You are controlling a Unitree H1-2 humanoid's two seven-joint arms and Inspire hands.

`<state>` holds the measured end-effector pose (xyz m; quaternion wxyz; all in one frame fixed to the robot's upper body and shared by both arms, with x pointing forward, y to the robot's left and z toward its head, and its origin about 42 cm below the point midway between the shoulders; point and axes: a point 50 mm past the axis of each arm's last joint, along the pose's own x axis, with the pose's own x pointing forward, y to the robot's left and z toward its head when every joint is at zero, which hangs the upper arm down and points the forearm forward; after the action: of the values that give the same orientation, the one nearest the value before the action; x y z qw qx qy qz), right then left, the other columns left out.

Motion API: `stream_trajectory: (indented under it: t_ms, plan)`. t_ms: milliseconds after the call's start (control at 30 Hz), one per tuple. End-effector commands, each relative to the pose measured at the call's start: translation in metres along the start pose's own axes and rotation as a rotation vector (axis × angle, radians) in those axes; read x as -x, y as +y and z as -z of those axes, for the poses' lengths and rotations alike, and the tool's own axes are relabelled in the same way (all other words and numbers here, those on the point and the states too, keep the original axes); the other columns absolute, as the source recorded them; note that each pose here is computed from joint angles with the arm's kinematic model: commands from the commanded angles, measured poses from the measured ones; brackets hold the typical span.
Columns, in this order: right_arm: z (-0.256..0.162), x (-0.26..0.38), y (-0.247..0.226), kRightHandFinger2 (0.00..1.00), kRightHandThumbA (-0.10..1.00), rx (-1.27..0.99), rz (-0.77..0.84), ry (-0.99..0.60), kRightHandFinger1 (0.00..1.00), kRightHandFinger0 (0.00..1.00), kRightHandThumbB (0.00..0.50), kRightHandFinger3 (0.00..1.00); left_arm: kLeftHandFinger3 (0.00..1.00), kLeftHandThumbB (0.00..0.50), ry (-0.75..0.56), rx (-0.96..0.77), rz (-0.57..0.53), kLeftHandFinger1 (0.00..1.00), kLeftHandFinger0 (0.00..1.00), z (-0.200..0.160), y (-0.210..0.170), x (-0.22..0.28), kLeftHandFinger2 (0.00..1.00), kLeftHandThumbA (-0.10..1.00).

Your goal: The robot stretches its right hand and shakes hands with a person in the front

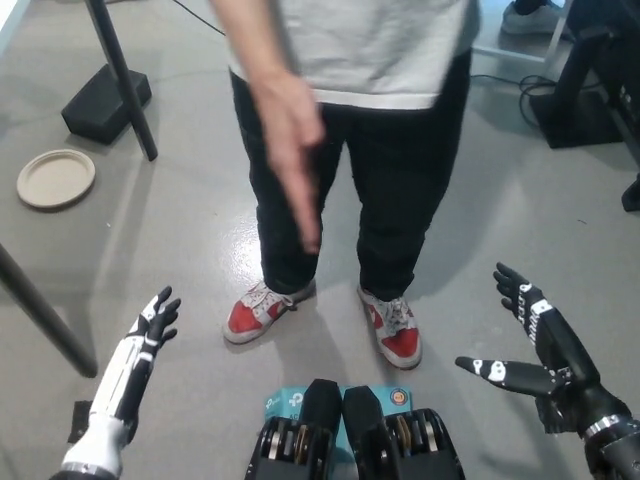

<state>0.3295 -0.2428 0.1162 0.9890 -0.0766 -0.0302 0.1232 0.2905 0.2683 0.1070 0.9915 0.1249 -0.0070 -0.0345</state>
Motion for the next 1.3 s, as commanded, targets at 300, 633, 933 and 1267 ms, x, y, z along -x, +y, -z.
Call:
stream_trajectory:
  t_ms: [300,633,933,1267]
  plan:
    - [-0.122,-0.03,0.017,1.0,1.0,-0.048,-0.006,-0.235,1.0,1.0,0.363,1.0,1.0,0.007,-0.071,-0.064,-0.035,1.0,1.0,-0.005,-0.002,0.01,1.0,1.0]
    - [-0.184,-0.075,0.035,1.0,1.0,0.074,-0.053,-0.278,1.0,1.0,0.397,1.0,1.0,0.009,-0.065,-0.078,-0.034,1.0,1.0,-0.007,-0.003,0.01,1.0,1.0]
    - [-0.19,-0.13,0.058,1.0,1.0,0.053,-0.107,-0.202,1.0,1.0,0.42,1.0,1.0,0.006,-0.072,-0.109,-0.027,1.0,1.0,-0.011,-0.004,0.008,1.0,1.0]
    - [-0.185,-0.173,0.073,1.0,1.0,0.044,-0.141,-0.106,1.0,1.0,0.413,1.0,1.0,0.035,-0.074,-0.118,-0.021,1.0,1.0,-0.014,-0.004,0.004,1.0,1.0]
